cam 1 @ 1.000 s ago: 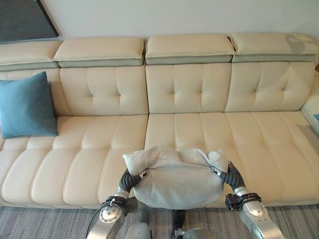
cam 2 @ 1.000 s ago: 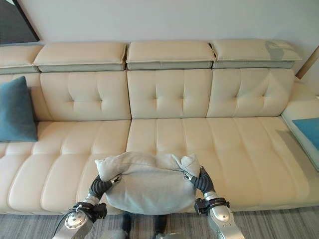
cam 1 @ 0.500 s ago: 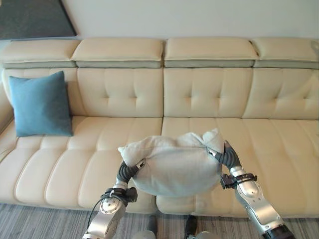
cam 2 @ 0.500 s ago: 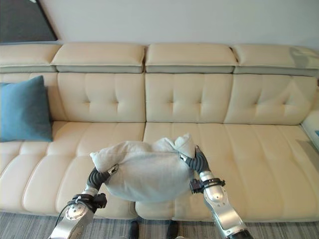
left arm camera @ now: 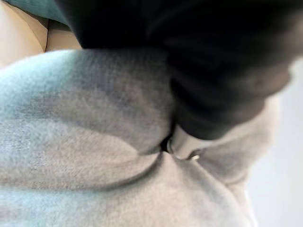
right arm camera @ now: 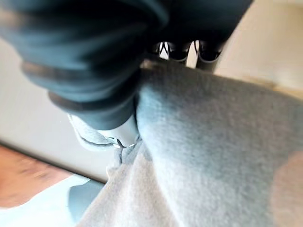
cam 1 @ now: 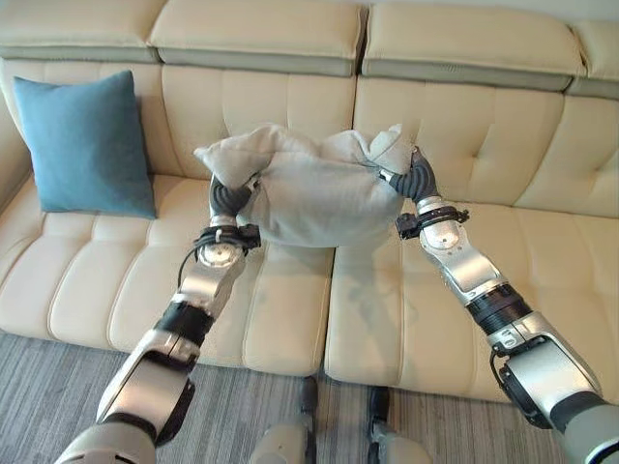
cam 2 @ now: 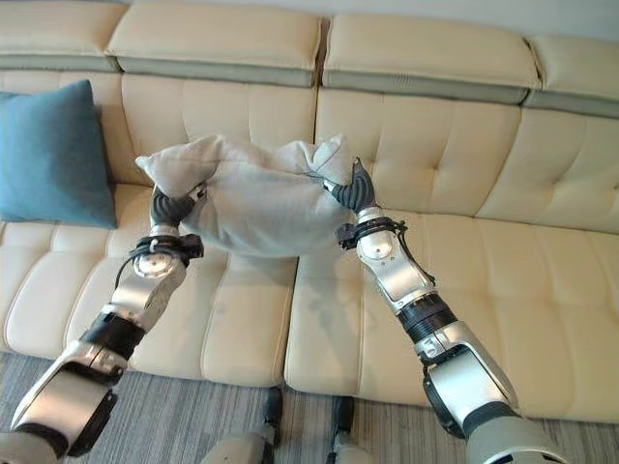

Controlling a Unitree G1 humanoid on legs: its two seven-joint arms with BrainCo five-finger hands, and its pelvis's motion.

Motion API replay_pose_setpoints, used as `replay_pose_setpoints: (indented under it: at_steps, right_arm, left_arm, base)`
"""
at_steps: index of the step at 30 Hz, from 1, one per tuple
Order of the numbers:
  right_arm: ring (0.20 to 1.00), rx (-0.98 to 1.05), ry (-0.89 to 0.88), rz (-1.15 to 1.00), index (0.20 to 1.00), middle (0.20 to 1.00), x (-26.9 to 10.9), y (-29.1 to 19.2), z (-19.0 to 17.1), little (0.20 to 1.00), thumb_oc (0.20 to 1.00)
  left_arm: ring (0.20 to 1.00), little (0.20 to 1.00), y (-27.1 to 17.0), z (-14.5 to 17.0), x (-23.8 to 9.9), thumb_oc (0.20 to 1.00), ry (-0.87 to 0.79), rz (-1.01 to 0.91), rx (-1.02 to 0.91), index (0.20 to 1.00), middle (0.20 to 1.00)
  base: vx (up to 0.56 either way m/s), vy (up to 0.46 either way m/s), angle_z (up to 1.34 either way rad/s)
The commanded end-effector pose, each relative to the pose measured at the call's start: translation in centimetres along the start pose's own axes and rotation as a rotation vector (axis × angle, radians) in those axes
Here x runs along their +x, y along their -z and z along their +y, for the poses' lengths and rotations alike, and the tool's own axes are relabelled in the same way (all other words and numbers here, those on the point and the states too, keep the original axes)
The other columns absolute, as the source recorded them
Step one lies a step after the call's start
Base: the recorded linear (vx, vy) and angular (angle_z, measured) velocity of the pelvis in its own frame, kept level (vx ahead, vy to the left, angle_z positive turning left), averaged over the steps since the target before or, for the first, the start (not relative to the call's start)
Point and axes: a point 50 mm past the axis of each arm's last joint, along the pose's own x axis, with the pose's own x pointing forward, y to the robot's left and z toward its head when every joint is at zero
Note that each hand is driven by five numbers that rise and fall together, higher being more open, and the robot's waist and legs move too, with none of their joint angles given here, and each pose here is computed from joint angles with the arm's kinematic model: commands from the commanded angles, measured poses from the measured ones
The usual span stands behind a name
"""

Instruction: Pick up all the scattered cushions and arrange them neatly on the sofa.

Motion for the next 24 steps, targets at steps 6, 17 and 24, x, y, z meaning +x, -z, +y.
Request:
replay_pose_setpoints:
  at_steps: [6, 17, 24]
  right_arm:
    - [0.200, 0.080, 0.020, -0.323, 0.200, 0.200, 2.2, -8.2, 0.6, 0.200, 0.200]
    - [1.000, -0.136, 0.055, -0.147, 1.000, 1.000, 7.1, -8.4, 1.0, 1.000, 1.000]
    - [1.000, -0.164, 0.166, -0.053, 1.000, 1.000, 9.5, -10.7, -2.4, 1.000, 1.000]
  left_arm:
    - [0.200, 0.200, -8.2, -2.6, 3.1, 0.200, 0.034, -0.245, -0.078, 0.200, 0.200]
    - [0.912, 0.912, -12.2, -4.0, 6.0, 0.912, -0.031, -0.233, 0.027, 0.912, 0.912]
    - [1.000, 1.000, -17.3, -1.6, 7.7, 1.000, -0.099, -0.258, -0.004, 1.000, 1.000]
  base:
    - [0.02, 0.012, -0.17]
    - [0.01, -0.006, -0.03]
    - [0.01, -0.001, 0.02]
